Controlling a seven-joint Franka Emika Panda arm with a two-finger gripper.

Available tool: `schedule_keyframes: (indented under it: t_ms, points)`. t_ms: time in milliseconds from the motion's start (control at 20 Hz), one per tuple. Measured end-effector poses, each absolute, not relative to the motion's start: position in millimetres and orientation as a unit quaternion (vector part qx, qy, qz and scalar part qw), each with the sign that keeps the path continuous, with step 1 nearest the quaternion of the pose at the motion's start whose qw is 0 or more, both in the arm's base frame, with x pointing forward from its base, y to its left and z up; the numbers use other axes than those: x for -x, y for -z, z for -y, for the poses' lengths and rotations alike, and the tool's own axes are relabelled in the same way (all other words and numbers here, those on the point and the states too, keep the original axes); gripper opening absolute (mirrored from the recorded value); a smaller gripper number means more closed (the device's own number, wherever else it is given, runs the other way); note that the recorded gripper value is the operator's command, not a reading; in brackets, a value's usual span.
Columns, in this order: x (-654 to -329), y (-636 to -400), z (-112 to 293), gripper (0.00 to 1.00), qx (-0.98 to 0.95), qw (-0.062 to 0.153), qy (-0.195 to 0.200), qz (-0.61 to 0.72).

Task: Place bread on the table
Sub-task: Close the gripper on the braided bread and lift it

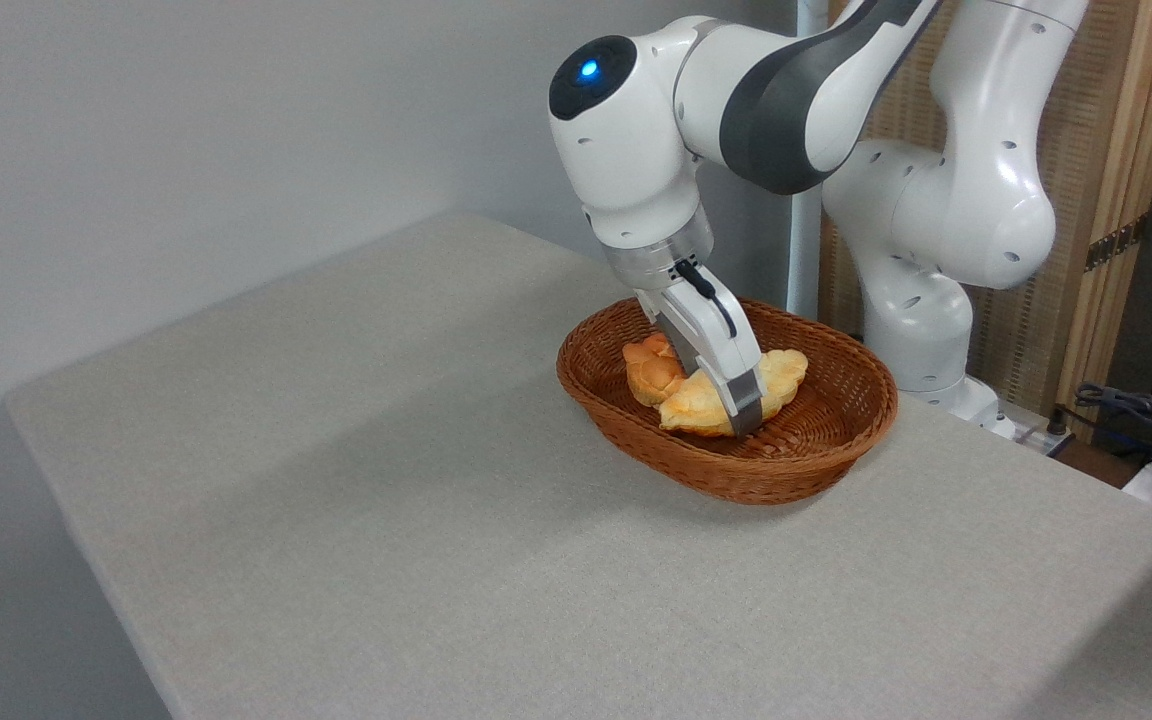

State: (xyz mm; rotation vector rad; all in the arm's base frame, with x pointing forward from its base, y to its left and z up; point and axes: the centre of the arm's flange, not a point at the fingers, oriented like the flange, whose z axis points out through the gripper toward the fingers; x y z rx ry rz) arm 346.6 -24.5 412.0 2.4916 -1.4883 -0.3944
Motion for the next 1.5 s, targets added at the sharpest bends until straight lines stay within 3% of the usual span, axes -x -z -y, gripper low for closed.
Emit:
schedule_keyframes:
  t_ms: [100, 450, 750, 1250, 1500]
  points:
    - [-347, -412, 24, 0.34, -0.846, 0.105, 0.132, 0.505]
    - [-348, -412, 22, 0.24, -0.848, 0.106, 0.13, 0.503]
    - [-348, -413, 22, 0.02, -0.849, 0.104, 0.127, 0.503]
    - [-362, -442, 22, 0.0, -0.853, 0.088, 0.094, 0.507]
    - [-369, -470, 24, 0.0, -0.851, 0.08, 0.081, 0.513]
